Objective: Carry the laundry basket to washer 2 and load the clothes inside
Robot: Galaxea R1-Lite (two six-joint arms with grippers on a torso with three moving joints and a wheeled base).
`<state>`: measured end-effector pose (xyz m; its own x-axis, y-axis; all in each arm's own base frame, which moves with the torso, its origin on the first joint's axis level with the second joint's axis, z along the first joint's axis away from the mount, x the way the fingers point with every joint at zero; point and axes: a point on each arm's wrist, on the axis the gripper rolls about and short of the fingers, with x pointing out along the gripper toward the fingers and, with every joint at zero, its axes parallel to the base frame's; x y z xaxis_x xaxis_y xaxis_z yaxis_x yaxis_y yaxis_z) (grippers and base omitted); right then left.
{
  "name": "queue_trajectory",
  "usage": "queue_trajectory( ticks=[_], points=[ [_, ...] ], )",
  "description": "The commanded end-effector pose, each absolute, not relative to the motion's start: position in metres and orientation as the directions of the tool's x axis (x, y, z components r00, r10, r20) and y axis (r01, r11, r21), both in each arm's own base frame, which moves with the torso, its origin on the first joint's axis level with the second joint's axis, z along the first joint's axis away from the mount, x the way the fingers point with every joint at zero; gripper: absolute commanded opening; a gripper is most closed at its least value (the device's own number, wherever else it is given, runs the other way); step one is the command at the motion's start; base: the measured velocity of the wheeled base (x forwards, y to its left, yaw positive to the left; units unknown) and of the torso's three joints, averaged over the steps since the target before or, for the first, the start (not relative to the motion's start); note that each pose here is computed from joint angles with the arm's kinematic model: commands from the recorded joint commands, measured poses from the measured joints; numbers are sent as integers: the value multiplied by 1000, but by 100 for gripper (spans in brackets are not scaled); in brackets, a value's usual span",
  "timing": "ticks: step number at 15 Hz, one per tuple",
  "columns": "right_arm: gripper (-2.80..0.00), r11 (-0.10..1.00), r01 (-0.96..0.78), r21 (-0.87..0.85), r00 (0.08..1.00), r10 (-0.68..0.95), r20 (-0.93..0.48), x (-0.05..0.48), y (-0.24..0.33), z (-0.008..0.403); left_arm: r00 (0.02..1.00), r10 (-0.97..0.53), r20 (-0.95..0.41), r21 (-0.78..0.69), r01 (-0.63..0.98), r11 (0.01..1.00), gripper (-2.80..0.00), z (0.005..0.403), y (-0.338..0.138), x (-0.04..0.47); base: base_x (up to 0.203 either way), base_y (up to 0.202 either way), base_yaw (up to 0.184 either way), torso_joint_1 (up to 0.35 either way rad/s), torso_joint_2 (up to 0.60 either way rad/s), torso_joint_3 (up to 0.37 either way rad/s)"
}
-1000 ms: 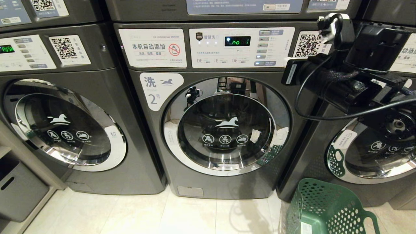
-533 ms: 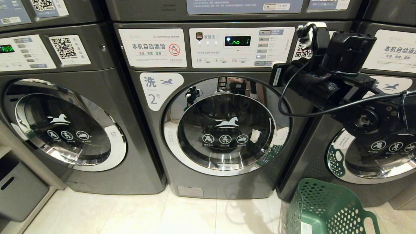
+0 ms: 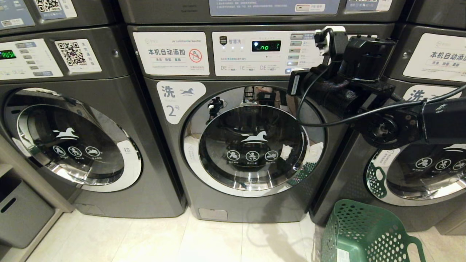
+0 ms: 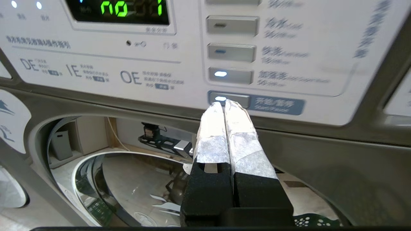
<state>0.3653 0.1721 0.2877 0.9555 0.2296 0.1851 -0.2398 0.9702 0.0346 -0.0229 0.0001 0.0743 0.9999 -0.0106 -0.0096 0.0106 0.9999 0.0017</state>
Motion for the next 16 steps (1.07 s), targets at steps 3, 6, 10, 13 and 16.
queue_trajectory(
  ticks=[3, 6, 10, 13, 16],
  points=[
    [-280, 970, -239, 33, 957, 230, 174, 375, 178, 278, 1000, -11, -9, 2, 11, 1000, -280, 74, 0, -23, 0, 0, 0, 0, 0, 0],
    [-280, 970, -238, 38, 955, 227, 191, 381, 181, 281, 1000, -11, -9, 2, 11, 1000, -280, 74, 0, -23, 0, 0, 0, 0, 0, 0],
    [-280, 973, -227, 42, 957, 215, 193, 383, 177, 280, 1000, -11, -9, 2, 11, 1000, -280, 74, 0, -23, 0, 0, 0, 0, 0, 0],
    [-280, 975, -218, 42, 959, 206, 195, 384, 173, 281, 1000, -11, -9, 2, 11, 1000, -280, 74, 0, -23, 0, 0, 0, 0, 0, 0],
    [-280, 976, -215, 43, 959, 203, 198, 379, 170, 285, 1000, -11, -9, 2, 11, 1000, -280, 74, 0, -23, 0, 0, 0, 0, 0, 0]
  ],
)
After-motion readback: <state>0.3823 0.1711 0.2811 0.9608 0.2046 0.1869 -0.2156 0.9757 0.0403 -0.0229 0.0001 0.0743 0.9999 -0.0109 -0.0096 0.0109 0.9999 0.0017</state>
